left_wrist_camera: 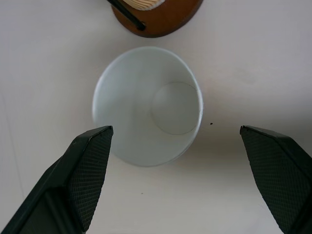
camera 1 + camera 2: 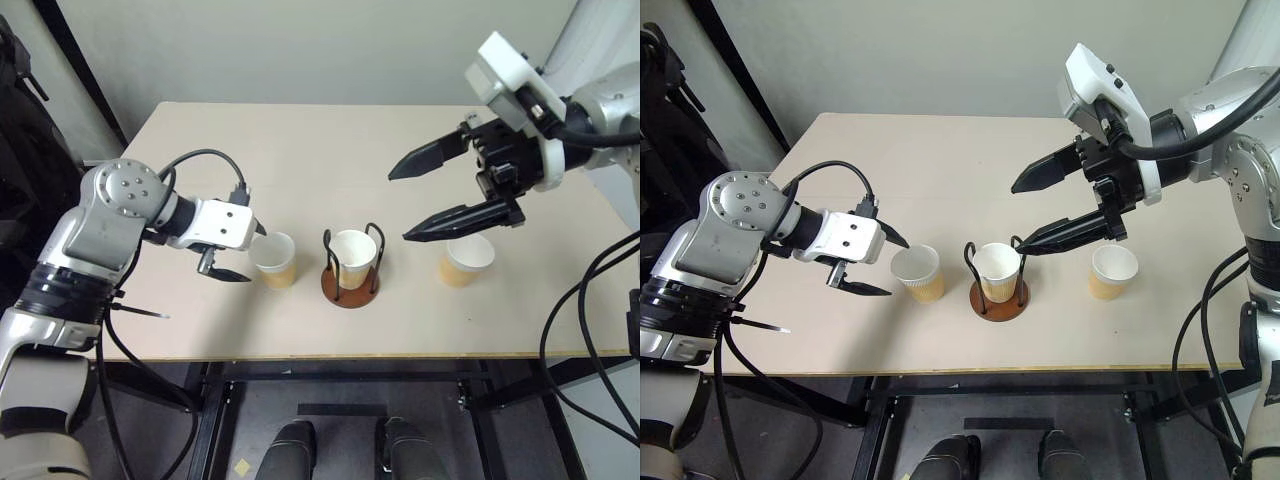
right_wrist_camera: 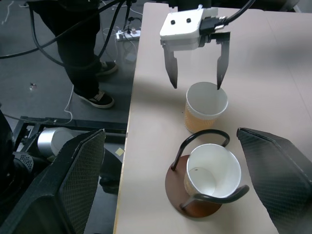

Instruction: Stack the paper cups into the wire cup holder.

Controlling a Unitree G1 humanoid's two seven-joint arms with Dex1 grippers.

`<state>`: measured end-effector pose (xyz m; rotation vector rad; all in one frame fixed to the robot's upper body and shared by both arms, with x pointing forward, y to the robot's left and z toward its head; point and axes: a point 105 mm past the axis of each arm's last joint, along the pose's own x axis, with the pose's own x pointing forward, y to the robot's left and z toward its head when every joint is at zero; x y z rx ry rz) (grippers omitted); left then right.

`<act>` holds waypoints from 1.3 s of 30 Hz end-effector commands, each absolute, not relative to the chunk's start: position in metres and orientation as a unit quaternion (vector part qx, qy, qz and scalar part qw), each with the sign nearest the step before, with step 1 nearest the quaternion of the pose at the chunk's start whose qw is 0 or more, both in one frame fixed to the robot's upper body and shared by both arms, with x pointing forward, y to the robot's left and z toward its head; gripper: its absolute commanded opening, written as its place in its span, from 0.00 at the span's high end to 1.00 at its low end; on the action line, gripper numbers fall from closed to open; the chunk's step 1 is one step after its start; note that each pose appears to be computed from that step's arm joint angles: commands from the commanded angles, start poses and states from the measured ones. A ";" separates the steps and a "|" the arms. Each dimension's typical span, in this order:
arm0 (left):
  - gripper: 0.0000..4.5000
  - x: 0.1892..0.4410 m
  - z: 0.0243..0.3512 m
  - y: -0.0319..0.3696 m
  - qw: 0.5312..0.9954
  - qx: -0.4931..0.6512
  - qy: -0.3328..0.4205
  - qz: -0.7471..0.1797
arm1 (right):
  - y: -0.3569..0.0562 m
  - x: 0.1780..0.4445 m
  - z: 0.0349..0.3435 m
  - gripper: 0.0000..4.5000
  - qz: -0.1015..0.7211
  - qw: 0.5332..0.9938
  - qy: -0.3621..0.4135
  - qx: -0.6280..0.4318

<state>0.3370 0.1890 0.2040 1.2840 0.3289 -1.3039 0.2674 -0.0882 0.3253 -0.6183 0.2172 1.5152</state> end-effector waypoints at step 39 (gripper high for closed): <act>0.99 0.336 0.228 0.178 0.586 0.497 0.149 -0.622 | -0.107 0.283 0.322 0.00 0.641 0.704 0.103 -0.287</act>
